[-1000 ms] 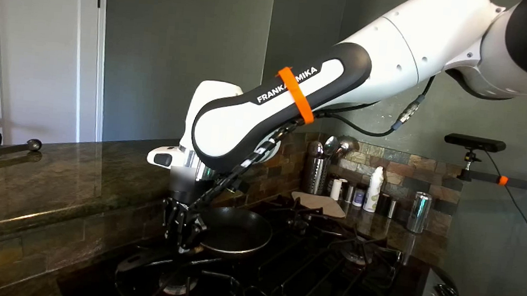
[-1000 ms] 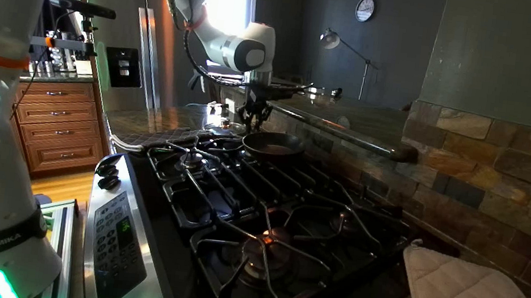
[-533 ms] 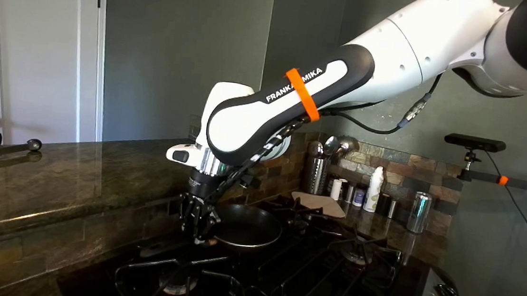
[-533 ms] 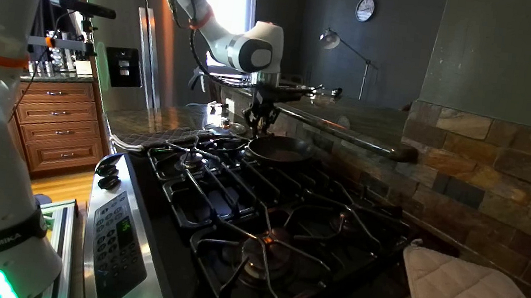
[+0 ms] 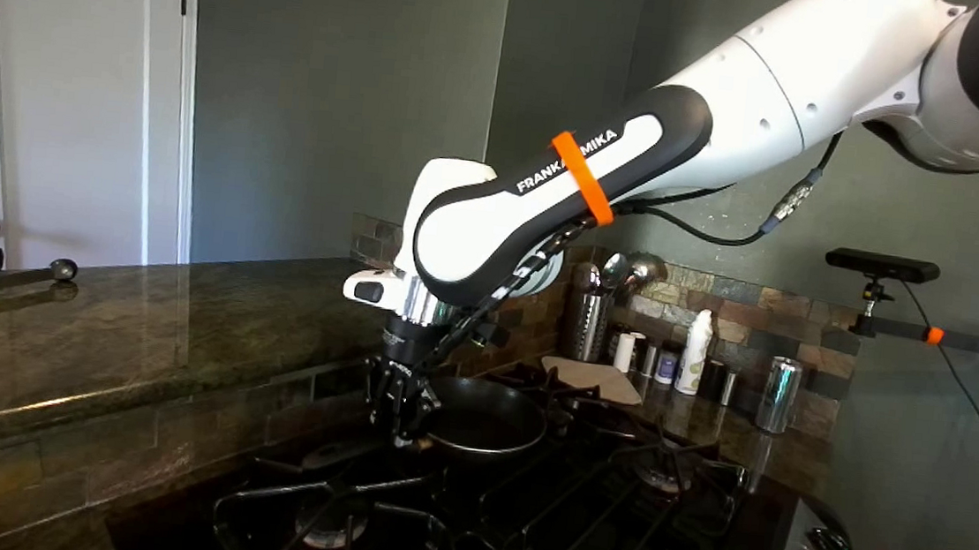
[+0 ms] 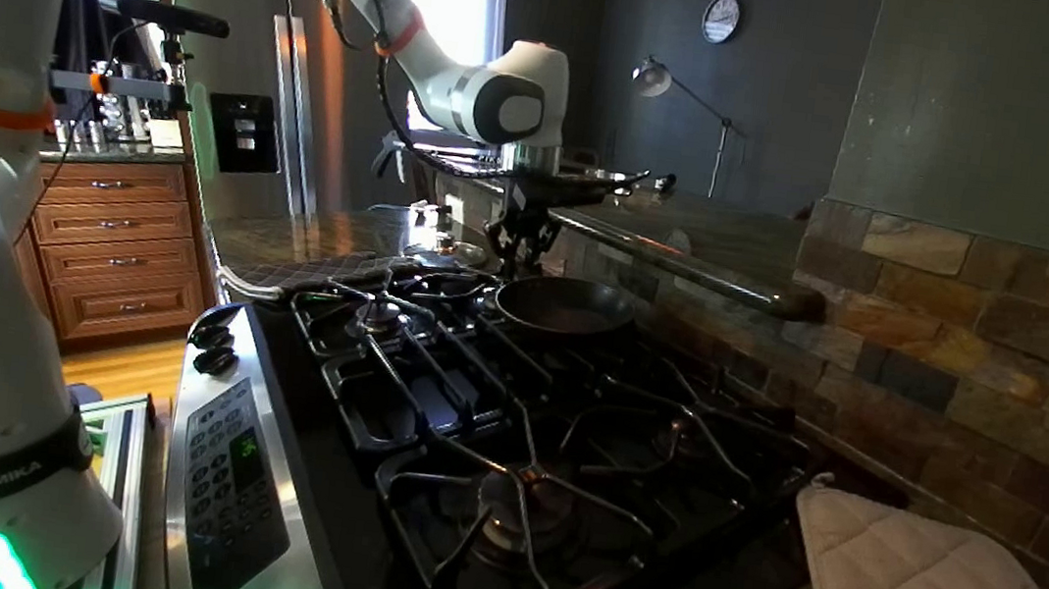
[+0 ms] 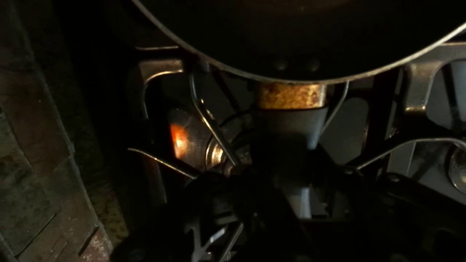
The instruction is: Move the pan to the right.
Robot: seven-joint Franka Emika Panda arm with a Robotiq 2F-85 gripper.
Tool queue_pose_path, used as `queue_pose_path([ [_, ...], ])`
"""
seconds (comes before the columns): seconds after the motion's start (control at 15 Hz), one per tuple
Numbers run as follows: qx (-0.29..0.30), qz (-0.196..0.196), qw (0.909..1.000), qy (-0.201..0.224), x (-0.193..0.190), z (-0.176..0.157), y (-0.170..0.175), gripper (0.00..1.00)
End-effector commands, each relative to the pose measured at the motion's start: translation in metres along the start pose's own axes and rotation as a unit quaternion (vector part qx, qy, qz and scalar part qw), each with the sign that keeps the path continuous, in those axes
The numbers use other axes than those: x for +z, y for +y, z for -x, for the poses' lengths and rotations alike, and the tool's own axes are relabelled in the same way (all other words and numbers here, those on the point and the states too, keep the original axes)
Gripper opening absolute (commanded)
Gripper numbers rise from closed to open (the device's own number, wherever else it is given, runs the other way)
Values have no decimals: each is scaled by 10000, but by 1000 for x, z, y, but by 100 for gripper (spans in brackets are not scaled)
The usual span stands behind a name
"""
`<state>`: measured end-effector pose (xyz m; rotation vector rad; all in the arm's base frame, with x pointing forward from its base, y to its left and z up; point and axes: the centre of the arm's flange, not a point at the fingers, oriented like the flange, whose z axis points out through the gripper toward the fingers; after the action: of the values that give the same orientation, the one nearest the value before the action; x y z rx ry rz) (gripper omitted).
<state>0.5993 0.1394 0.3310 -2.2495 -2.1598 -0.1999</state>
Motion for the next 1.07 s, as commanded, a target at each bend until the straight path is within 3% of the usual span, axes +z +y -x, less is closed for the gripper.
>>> queue_pose_path([
  [0.0, 1, -1, 10000, -2, 0, 0, 0, 34],
  [0.07, 0, -1, 10000, -3, 0, 0, 0, 34],
  [0.13, -2, -2, 10000, -3, 0, 1, 0, 9],
  [0.73, 389, -9, 9991, -188, -7, 58, 2, 9],
  [1.0, 217, 36, 9996, -182, -10, 76, 3, 9],
])
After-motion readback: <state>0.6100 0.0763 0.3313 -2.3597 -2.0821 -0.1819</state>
